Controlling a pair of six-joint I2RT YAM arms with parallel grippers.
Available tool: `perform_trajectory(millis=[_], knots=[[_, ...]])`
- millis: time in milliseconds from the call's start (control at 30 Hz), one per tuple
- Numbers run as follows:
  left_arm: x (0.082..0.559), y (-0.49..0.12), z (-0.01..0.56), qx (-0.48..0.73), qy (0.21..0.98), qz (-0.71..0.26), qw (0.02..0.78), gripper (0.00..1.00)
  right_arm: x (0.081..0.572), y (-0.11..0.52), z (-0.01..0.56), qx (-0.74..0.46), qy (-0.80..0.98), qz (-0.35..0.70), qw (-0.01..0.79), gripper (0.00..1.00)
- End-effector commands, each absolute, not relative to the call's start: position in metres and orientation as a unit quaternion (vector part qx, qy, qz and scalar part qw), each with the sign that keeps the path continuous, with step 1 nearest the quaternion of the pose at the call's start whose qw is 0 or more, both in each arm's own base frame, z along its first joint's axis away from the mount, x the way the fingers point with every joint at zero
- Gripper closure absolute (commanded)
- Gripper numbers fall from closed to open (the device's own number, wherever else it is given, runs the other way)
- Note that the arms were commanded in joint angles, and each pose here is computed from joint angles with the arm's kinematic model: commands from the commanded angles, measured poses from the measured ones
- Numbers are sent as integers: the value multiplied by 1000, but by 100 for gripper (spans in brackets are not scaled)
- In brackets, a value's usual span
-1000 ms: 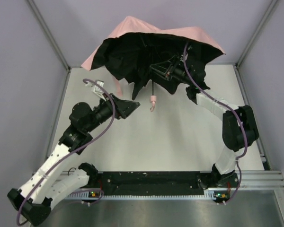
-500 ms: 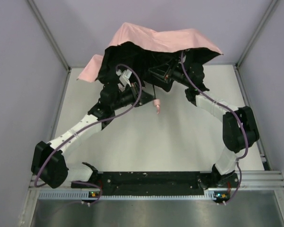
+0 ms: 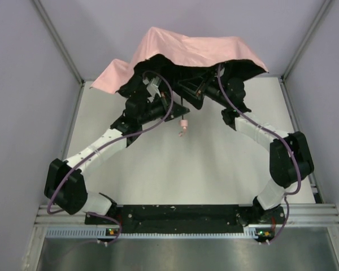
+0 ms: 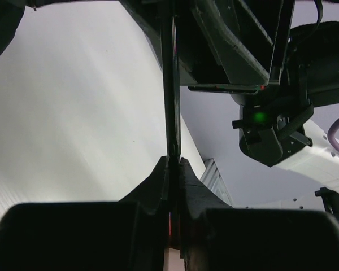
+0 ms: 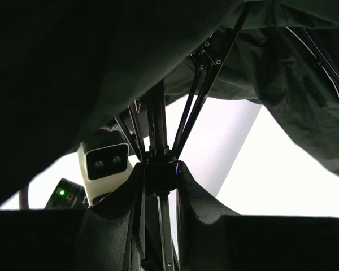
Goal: Put away the umbrella
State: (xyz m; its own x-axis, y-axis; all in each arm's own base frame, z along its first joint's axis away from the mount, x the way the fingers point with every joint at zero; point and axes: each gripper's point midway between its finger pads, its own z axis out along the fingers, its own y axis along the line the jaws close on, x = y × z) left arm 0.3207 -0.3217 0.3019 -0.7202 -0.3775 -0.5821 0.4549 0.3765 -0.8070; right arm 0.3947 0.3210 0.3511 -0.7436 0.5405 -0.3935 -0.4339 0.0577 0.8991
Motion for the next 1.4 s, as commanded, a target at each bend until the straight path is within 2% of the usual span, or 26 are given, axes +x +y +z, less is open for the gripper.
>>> perform_trajectory(millis=[0,167,400,433,500,567,633,733,800,867,1100,1167,1267,1367], knots=[[348,-306,365,29,680,-552,481,100,353,325,378,40,621,694,362,100],[369,-301,373,38,664,-560,495,100,341,341,342,81,638,701,308,100],[356,-302,364,49,675,-567,470,100,346,331,346,84,633,698,324,100],[349,-304,361,54,679,-570,459,97,349,329,349,86,628,700,327,100],[327,-305,350,69,692,-569,439,78,360,327,354,73,625,700,338,100],[299,-301,337,89,705,-556,431,63,372,328,362,43,618,706,342,100],[268,-293,317,110,719,-550,411,60,383,328,369,5,614,710,344,100],[227,-269,290,129,742,-530,390,63,397,322,385,-49,598,710,368,100],[199,-252,293,152,741,-520,396,64,395,318,394,-100,579,710,388,100],[172,-241,308,179,728,-526,402,63,389,313,399,-153,556,706,411,100],[117,-221,437,195,638,-599,443,43,361,306,371,-299,526,667,435,100],[120,-215,473,168,620,-604,472,44,354,303,369,-300,524,668,436,100],[145,-198,506,76,637,-574,510,46,344,298,366,-296,524,664,443,100],[161,-198,517,43,621,-580,526,37,337,295,358,-290,531,664,440,100]])
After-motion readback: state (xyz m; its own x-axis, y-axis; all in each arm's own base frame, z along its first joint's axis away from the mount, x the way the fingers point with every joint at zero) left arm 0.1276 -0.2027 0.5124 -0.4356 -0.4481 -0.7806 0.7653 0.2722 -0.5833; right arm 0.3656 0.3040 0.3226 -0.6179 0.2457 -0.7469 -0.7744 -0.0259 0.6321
